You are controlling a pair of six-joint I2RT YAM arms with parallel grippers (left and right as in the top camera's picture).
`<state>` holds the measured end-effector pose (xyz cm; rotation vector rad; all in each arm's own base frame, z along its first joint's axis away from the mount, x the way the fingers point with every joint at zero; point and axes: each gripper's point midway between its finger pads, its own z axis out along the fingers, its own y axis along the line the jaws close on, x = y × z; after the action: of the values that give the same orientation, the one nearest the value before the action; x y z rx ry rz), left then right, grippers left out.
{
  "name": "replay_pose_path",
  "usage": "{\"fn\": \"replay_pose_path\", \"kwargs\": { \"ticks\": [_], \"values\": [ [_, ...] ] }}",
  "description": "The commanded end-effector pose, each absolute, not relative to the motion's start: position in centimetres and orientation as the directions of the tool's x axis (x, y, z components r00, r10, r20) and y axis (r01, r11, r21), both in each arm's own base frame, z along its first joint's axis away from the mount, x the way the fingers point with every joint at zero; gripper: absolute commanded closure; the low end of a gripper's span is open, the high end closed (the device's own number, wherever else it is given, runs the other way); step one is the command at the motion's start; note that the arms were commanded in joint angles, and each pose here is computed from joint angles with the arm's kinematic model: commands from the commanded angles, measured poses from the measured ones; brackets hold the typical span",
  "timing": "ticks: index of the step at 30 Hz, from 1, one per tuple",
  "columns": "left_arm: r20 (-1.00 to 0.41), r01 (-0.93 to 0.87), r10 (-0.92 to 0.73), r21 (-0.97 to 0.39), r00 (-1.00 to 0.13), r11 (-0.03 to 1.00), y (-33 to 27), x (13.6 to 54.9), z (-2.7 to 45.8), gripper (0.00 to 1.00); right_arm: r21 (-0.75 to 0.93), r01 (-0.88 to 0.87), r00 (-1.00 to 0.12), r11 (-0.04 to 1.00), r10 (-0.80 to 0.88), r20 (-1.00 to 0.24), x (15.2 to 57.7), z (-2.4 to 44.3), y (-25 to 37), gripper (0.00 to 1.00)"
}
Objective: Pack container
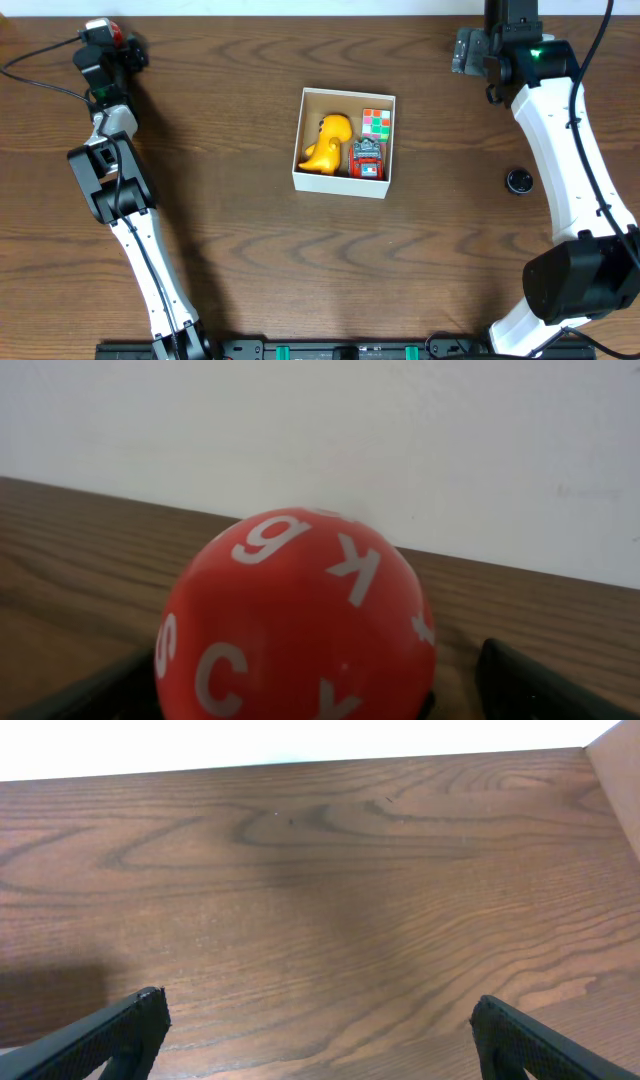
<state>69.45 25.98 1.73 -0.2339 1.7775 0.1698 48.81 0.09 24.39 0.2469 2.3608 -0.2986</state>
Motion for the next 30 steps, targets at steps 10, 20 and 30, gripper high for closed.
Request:
{"fn": "replay_pose_path", "kwargs": {
  "ticks": [10, 20, 30],
  "values": [
    [-0.960, -0.265, -0.177, -0.117, -0.216, 0.957, 25.5, 69.3, -0.7, 0.02, -0.140, 0.276, -0.709, 0.951, 0.103, -0.698, 48.8, 24.5, 0.0, 0.01],
    [-0.938, -0.317, -0.125, -0.017, -0.322, 0.948, 27.6, 67.8, -3.0, 0.62, -0.140, 0.276, -0.709, 0.951, 0.103, -0.698, 48.8, 24.5, 0.0, 0.01],
    [-0.988, -0.331, -0.064, -0.015, -0.138, 0.944, 29.3, 68.6, 2.7, 0.94, -0.140, 0.277, -0.709, 0.951, 0.103, -0.698, 48.8, 24.5, 0.0, 0.01]
  ]
}}
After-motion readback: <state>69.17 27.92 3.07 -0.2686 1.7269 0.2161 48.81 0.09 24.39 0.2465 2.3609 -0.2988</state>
